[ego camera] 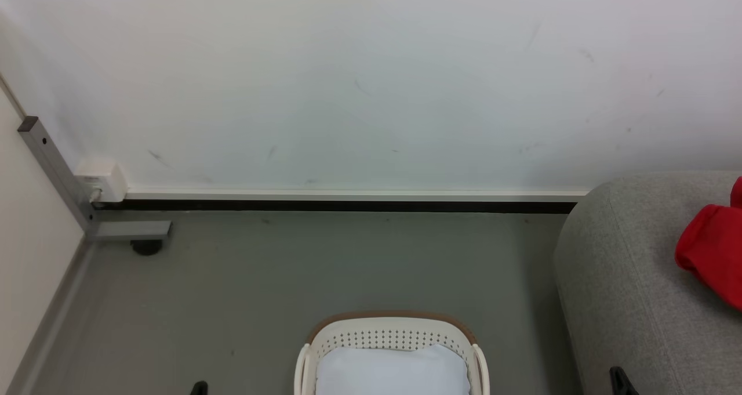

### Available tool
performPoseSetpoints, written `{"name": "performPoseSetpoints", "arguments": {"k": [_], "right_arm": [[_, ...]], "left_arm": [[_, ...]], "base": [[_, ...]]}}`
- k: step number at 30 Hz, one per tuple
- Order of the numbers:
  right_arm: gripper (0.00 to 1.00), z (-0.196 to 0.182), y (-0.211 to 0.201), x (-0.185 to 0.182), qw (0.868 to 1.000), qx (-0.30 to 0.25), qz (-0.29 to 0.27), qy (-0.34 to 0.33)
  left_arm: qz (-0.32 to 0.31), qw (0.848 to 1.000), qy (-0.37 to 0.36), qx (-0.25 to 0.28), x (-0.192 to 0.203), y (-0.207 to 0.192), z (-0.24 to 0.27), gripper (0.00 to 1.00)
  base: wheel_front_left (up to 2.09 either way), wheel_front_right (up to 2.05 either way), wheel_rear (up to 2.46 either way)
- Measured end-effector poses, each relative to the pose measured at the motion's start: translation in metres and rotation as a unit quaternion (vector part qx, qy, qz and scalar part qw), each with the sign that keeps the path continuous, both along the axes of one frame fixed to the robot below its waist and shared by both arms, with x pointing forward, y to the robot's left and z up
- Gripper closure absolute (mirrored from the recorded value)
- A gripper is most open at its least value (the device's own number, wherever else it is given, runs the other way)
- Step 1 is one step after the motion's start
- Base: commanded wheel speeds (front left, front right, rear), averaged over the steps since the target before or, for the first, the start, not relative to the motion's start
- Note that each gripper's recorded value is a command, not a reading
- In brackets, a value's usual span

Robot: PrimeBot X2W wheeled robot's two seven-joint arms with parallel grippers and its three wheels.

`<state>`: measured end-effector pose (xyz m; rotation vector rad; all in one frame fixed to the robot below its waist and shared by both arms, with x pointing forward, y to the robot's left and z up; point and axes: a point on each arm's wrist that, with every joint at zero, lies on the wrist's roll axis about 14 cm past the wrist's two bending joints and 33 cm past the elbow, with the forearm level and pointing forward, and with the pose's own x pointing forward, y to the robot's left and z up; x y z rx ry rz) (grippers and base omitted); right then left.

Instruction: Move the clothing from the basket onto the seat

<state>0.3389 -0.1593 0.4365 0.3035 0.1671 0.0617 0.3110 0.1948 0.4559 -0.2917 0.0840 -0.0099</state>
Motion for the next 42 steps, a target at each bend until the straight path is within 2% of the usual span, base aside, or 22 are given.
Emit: {"name": "performPoseSetpoints", "arguments": {"k": [8,19,42], "right_arm": [[1.00,0.004,-0.007,0.004,0.997,0.067,-0.027,0.004],[1.00,0.012,-0.013,0.012,0.987,0.150,-0.053,0.005],[1.00,0.026,-0.023,0.024,0.951,0.297,-0.085,0.001]], "left_arm": [[0.021,0.997,0.001,-0.068,0.008,0.005,0.004,1.00],[0.039,0.988,0.003,-0.151,0.018,0.009,0.009,1.00],[0.058,0.953,0.000,-0.298,0.037,0.012,0.019,1.00]], "base": [[0.00,0.00,0.00],[0.00,0.00,0.00],[0.00,0.00,0.00]]}}
